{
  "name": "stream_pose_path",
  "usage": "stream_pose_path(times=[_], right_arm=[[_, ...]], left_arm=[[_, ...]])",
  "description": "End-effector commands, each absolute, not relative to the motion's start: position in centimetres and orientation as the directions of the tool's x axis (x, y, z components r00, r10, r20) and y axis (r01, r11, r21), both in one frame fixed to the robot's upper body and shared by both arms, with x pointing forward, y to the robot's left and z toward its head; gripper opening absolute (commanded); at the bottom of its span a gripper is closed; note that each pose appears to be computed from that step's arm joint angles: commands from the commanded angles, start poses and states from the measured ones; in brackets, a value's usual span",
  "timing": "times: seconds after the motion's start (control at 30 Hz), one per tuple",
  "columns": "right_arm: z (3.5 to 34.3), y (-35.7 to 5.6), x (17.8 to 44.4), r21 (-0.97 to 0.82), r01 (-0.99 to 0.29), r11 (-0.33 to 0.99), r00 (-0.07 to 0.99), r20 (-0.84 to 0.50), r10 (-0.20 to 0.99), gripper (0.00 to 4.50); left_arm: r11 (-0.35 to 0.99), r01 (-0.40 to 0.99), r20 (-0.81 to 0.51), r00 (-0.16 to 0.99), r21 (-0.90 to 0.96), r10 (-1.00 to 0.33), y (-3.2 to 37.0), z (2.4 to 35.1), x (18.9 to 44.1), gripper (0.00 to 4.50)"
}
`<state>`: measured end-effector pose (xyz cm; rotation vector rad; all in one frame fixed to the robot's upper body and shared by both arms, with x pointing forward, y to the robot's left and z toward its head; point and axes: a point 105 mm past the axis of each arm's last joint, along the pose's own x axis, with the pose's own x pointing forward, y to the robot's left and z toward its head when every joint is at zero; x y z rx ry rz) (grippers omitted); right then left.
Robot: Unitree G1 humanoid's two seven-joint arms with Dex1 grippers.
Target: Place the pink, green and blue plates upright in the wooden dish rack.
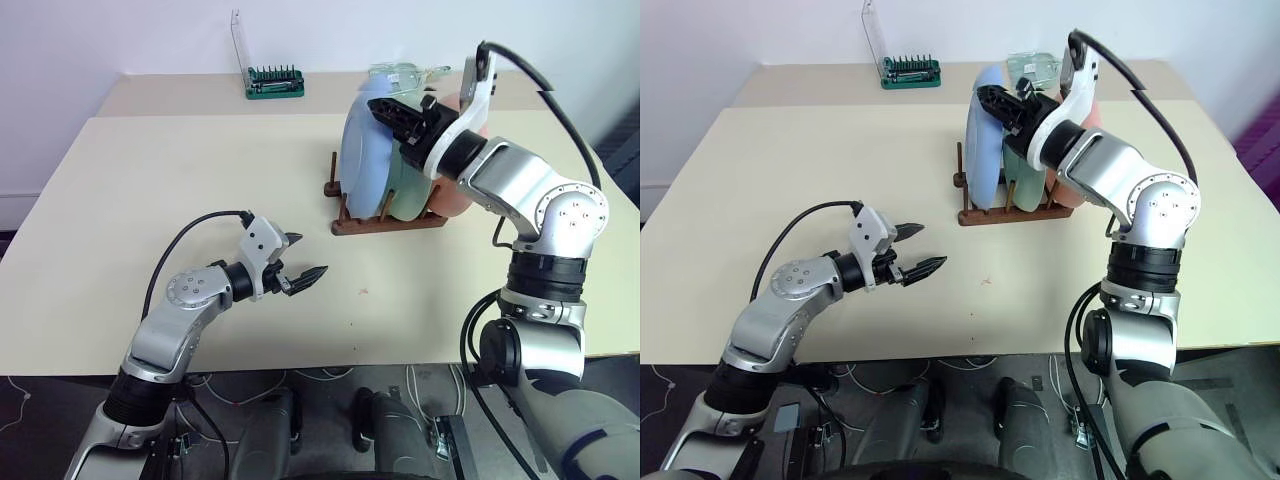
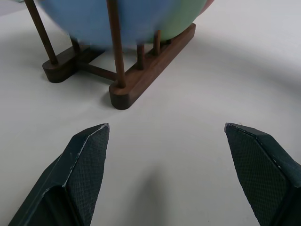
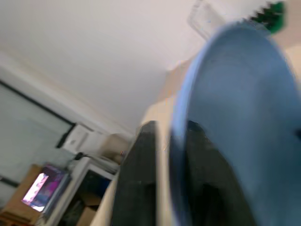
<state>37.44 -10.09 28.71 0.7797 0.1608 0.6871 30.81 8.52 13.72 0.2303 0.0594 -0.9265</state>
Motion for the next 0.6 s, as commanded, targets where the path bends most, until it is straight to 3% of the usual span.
stream_pose_path(times=[0.03,0.07,0.27,0.33,0.43,0.53,0.6], right_arm=[[31.9,-10.3,36.6,0.611,-0.606,0.509,0.751,0.229,0.619,2.93],[32.6,-10.3,36.4,0.566,-0.633,0.528,0.742,0.25,0.622,3.41],[34.9,-10.5,35.3,0.22,-0.712,0.667,0.7,0.288,0.653,3.41],[36.9,-12.2,33.2,-0.051,-0.719,0.694,0.637,0.351,0.686,3.41],[38.2,-15.3,30.9,-0.209,-0.707,0.676,0.565,0.408,0.717,3.41],[35.4,-21.5,30.1,-0.278,-0.58,0.766,0.688,0.336,0.643,3.41],[32.7,-25.1,29.8,-0.172,-0.547,0.819,0.764,0.297,0.573,3.41]], left_arm=[[0.57,0.799,-0.111,0.595,0.192,-0.796,8.4,14.8,30.5,4.04],[0.57,0.799,-0.111,0.595,0.191,-0.796,8.5,14.8,30.4,4.04],[0.571,0.799,-0.112,0.595,0.188,-0.796,8.4,14.8,30.3,4.04],[0.591,0.784,-0.103,0.615,0.191,-0.782,8.8,14.9,30.5,4.04],[0.62,0.761,-0.092,0.643,0.189,-0.76,9.4,15.1,30.8,4.04],[0.683,0.707,-0.085,0.704,0.185,-0.705,11.5,15.0,31.6,4.04],[0.736,0.656,-0.081,0.753,0.165,-0.653,13.9,14.8,32.2,4.04]])
